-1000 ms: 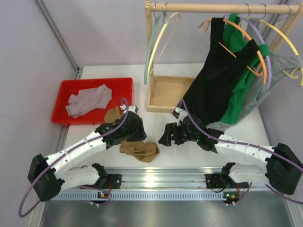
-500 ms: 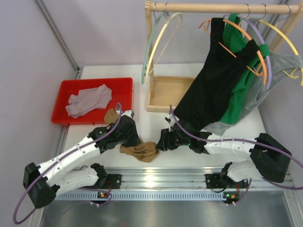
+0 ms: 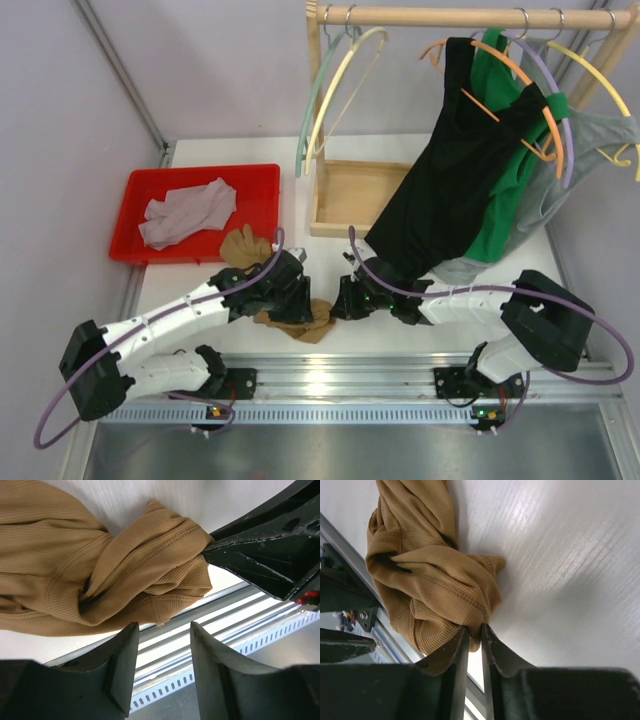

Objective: Place the tank top on the hanger

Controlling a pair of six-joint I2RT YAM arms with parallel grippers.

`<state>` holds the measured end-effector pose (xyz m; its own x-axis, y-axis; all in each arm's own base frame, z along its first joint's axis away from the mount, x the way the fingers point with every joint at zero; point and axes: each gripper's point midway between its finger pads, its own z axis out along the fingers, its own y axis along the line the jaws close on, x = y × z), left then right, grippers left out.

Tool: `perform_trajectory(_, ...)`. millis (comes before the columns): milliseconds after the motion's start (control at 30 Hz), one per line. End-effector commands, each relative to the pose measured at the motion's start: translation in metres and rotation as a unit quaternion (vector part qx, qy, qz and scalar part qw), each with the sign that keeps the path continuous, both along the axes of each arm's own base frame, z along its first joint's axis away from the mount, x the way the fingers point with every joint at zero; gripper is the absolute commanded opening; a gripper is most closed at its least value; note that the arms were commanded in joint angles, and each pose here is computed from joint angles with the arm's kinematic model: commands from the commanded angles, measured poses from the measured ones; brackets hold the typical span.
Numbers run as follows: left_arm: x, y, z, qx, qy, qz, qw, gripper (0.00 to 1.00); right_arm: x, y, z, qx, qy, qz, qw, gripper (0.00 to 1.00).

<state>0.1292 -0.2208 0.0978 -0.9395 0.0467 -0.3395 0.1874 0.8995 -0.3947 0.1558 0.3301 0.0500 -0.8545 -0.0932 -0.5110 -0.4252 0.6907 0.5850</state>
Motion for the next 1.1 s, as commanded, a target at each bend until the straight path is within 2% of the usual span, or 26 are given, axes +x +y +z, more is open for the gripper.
perform_trajectory(0,0.001,-0.013,-0.003,-0.010,-0.010,-0.026,1.000,0.51,0.005,0.017,0.018,0.037,-0.028,0.002,0.999,0.13)
perform_trajectory(200,0.003,-0.024,-0.013,-0.002,-0.014,-0.048,0.999,0.57,0.005,0.016,0.025,0.044,-0.033,0.002,0.999,0.03)
perform_trajectory(400,0.007,-0.022,-0.028,0.029,-0.017,-0.054,0.998,0.56,0.005,0.016,0.031,0.048,-0.037,0.002,0.998,0.00)
perform_trajectory(533,0.007,-0.025,-0.028,0.033,-0.022,-0.058,0.998,0.38,0.006,0.013,0.038,0.053,-0.044,-0.003,0.998,0.00)
perform_trajectory(567,0.008,-0.023,-0.027,0.037,-0.026,-0.056,0.997,0.26,0.006,0.012,0.040,0.052,-0.045,-0.005,0.998,0.00)
perform_trajectory(700,0.014,-0.020,-0.016,0.042,-0.047,-0.048,0.997,0.00,0.010,0.006,0.060,0.058,-0.068,-0.012,0.996,0.00)
perform_trajectory(867,0.017,-0.015,0.018,0.031,-0.072,-0.038,0.996,0.00,0.016,-0.009,0.091,0.049,-0.104,-0.018,0.993,0.00)
perform_trajectory(1000,0.032,-0.017,0.089,-0.023,-0.139,-0.007,0.990,0.00,0.022,-0.030,0.130,0.050,-0.146,-0.034,0.987,0.00)
perform_trajectory(1067,0.041,-0.009,0.114,-0.029,-0.170,0.022,0.985,0.00,0.024,-0.037,0.150,0.057,-0.166,-0.037,0.984,0.00)
